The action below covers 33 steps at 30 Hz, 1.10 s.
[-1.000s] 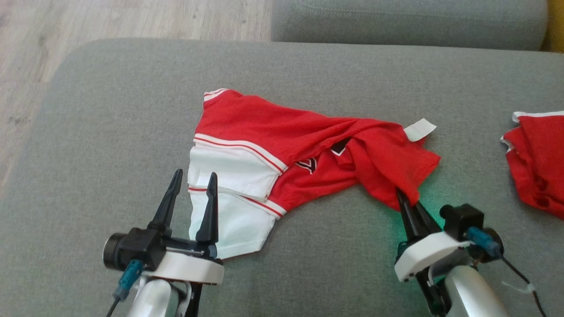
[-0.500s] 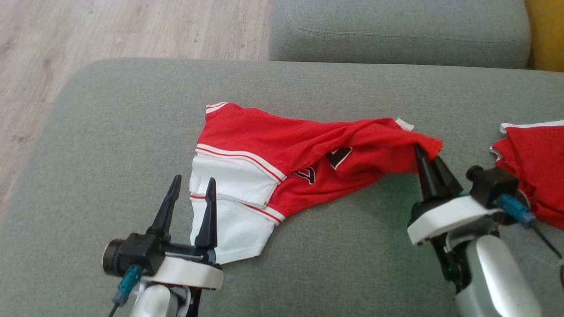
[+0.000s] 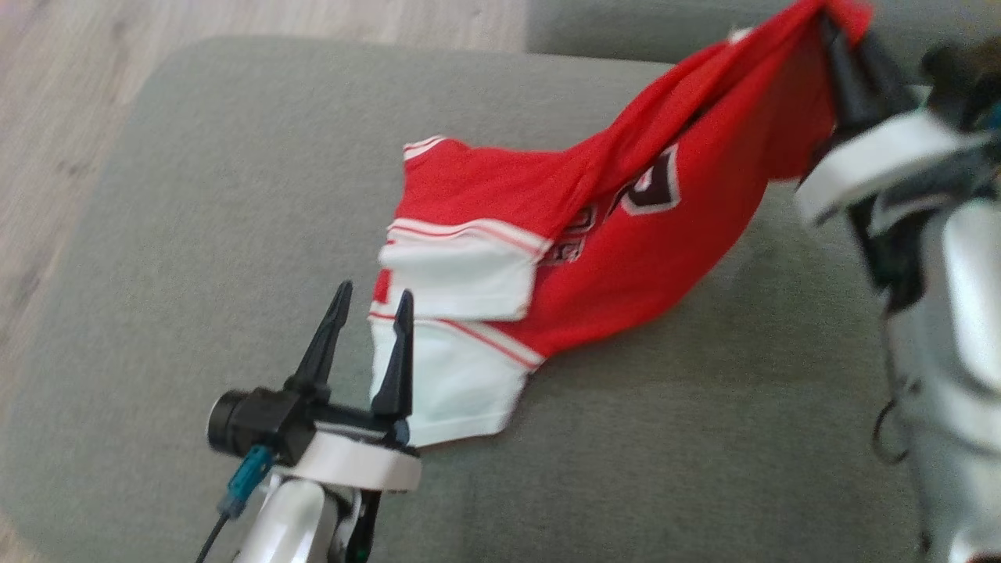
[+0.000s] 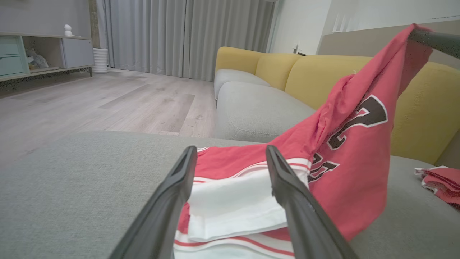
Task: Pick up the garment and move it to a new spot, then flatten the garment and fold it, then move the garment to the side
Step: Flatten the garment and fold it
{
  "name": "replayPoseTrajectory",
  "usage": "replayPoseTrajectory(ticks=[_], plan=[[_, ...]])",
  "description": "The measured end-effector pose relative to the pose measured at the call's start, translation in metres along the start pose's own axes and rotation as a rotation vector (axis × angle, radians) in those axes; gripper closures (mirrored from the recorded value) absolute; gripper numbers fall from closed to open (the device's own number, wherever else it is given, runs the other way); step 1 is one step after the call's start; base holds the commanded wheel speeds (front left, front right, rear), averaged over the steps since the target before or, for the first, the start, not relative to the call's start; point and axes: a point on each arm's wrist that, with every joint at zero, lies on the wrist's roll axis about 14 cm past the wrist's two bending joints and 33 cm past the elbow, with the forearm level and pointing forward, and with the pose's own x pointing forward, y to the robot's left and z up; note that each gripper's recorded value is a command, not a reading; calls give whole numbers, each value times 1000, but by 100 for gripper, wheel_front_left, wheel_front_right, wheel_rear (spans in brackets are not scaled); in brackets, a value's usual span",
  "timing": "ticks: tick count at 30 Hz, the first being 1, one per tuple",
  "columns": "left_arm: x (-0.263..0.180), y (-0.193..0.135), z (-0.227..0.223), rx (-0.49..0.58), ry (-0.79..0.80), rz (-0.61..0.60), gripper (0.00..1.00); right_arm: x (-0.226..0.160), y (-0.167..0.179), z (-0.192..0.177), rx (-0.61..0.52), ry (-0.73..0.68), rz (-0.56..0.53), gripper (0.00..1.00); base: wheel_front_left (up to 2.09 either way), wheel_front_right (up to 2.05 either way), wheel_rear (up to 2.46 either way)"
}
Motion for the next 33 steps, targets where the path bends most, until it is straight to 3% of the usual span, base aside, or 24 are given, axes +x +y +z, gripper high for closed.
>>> replayPoseTrajectory(ticks=[3, 9, 10, 11, 17, 21, 28, 33], plan=[[4, 4, 1, -3, -1, 9, 0, 29, -13, -10, -55, 67, -6, 100, 0, 0, 0], [-5, 21, -5, -1, 26, 71, 0, 77, -18, -62, -56, 263, 0, 100, 0, 0, 0], [-5, 21, -5, -1, 26, 71, 0, 77, -18, -62, -56, 263, 0, 37, 0, 0, 0], [-8, 26, -6, 0, 32, 88, 0, 84, -13, -69, -78, 278, 19, 0, 0, 0, 0], [-17, 42, -9, 7, 49, 154, 0, 113, 24, -91, -45, 252, 108, 0, 0, 0, 0], [-14, 39, -6, 7, 40, 145, 0, 101, 32, -107, -72, 268, 142, 0, 0, 0, 0], [-2, 23, 2, 2, 7, 85, 0, 75, 2, -91, -15, 181, 59, 0, 0, 0, 0], [6, 12, 12, -3, -31, 49, 0, 37, -6, -92, 77, 159, -6, 0, 0, 0, 0]])
